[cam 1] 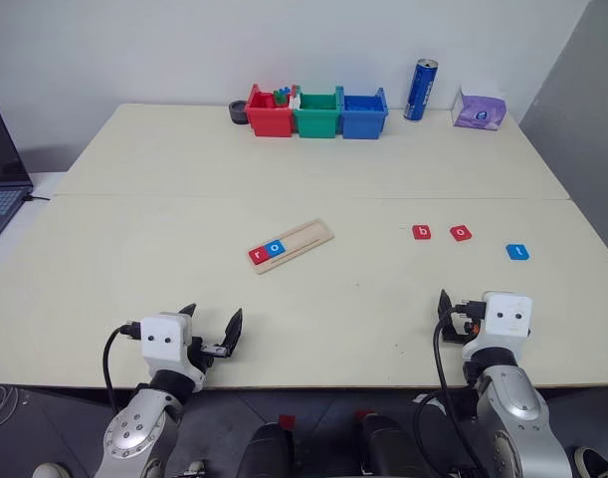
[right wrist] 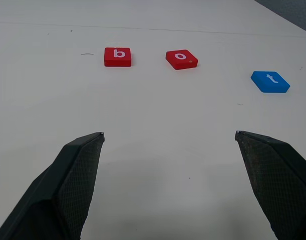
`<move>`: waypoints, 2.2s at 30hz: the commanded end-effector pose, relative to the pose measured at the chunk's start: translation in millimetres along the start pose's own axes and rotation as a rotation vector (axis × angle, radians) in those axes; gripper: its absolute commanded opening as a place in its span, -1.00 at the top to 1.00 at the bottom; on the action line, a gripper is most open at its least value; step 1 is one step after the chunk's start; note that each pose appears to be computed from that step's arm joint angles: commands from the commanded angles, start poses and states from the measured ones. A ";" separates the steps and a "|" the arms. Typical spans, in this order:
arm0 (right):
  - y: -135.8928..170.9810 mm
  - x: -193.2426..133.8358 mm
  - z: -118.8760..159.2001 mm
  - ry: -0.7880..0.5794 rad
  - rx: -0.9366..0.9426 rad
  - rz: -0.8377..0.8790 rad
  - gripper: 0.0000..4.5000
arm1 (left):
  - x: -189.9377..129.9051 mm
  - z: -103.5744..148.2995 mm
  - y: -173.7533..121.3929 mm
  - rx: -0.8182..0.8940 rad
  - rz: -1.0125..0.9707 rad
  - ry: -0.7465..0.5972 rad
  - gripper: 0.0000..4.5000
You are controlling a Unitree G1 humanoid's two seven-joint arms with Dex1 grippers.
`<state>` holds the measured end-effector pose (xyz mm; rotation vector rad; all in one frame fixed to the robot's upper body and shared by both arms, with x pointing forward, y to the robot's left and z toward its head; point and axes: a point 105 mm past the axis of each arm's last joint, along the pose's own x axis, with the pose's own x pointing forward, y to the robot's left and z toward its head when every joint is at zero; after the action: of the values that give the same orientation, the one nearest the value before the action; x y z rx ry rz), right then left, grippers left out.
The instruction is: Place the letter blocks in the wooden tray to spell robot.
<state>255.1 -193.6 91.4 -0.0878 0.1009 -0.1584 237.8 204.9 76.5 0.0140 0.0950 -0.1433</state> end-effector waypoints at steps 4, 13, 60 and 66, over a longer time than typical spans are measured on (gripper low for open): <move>-1.6 -2.2 14.1 -0.054 0.000 -0.017 -0.98 | 7.5 12.6 2.4 0.036 -0.002 -0.060 -1.00; -3.9 -2.0 13.0 -0.055 0.001 -0.033 -0.98 | 11.8 23.0 -2.6 0.045 -0.023 -0.083 -1.00; 98.6 14.7 103.7 -0.189 -0.096 1.272 -0.98 | 118.7 71.2 3.4 0.314 -0.721 0.090 -1.00; 102.8 8.9 109.2 -0.193 -0.091 1.301 -0.98 | 136.7 66.4 4.6 0.364 -0.755 0.109 -1.00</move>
<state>297.0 -90.7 173.9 -0.0937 0.0125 1.1169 375.9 190.1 123.4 0.3141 0.2057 -0.8990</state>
